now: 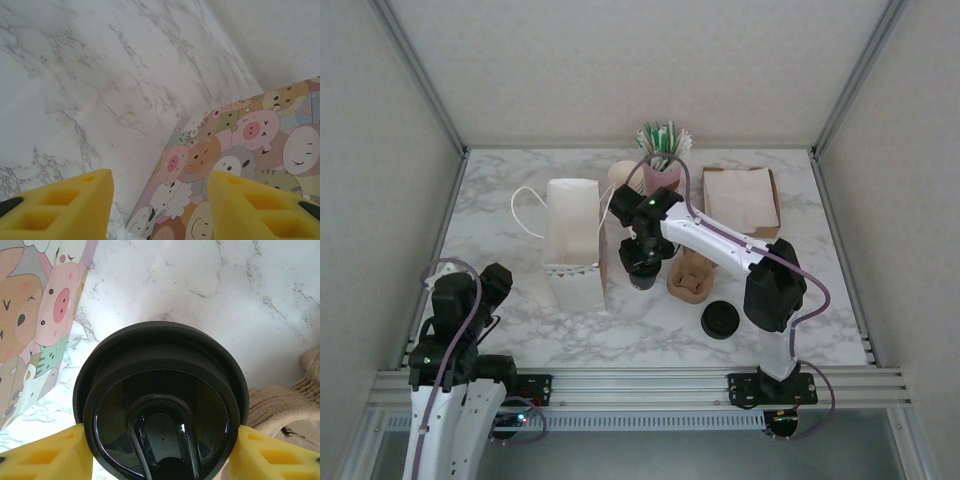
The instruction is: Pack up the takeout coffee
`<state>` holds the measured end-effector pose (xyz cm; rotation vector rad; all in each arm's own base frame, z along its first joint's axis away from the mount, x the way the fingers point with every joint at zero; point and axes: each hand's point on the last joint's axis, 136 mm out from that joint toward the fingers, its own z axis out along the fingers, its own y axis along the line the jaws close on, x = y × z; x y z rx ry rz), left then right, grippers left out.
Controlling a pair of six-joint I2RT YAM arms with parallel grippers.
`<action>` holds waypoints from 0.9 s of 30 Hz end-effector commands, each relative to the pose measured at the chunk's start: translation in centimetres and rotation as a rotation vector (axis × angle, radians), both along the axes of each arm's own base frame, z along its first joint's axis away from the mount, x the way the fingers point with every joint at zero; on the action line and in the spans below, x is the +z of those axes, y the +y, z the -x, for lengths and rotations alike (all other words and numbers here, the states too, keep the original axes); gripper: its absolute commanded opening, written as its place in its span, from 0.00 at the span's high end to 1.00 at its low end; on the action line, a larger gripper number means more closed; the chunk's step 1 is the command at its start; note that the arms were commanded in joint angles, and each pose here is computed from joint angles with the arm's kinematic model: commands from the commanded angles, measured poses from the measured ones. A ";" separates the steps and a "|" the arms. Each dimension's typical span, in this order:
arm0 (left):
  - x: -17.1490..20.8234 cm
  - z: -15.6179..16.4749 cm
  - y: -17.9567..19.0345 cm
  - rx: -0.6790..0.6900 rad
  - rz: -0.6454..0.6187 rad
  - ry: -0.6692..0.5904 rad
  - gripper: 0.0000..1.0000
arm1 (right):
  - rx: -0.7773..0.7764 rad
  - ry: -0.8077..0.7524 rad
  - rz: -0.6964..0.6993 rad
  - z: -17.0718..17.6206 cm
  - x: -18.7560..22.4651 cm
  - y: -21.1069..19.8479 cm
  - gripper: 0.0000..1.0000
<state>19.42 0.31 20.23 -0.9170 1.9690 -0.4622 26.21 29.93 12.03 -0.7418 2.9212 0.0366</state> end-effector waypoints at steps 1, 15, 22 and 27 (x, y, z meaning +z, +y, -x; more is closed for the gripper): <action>0.7 0.2 -0.1 -0.007 0.005 -0.022 0.48 | 0.004 0.261 0.487 3.7 -8.9 -9.2 0.37; 1.0 0.1 -0.3 -0.016 0.018 -0.027 0.49 | -0.027 0.164 0.333 1.2 -5.8 -7.2 0.36; 0.8 0.1 -0.5 -0.018 0.029 -0.024 0.49 | -0.073 0.012 0.240 -1.5 -1.5 -5.5 0.34; 0.8 0.2 -0.5 -0.022 0.028 -0.023 0.49 | -0.087 0.004 0.202 -1.9 -1.2 -4.6 0.30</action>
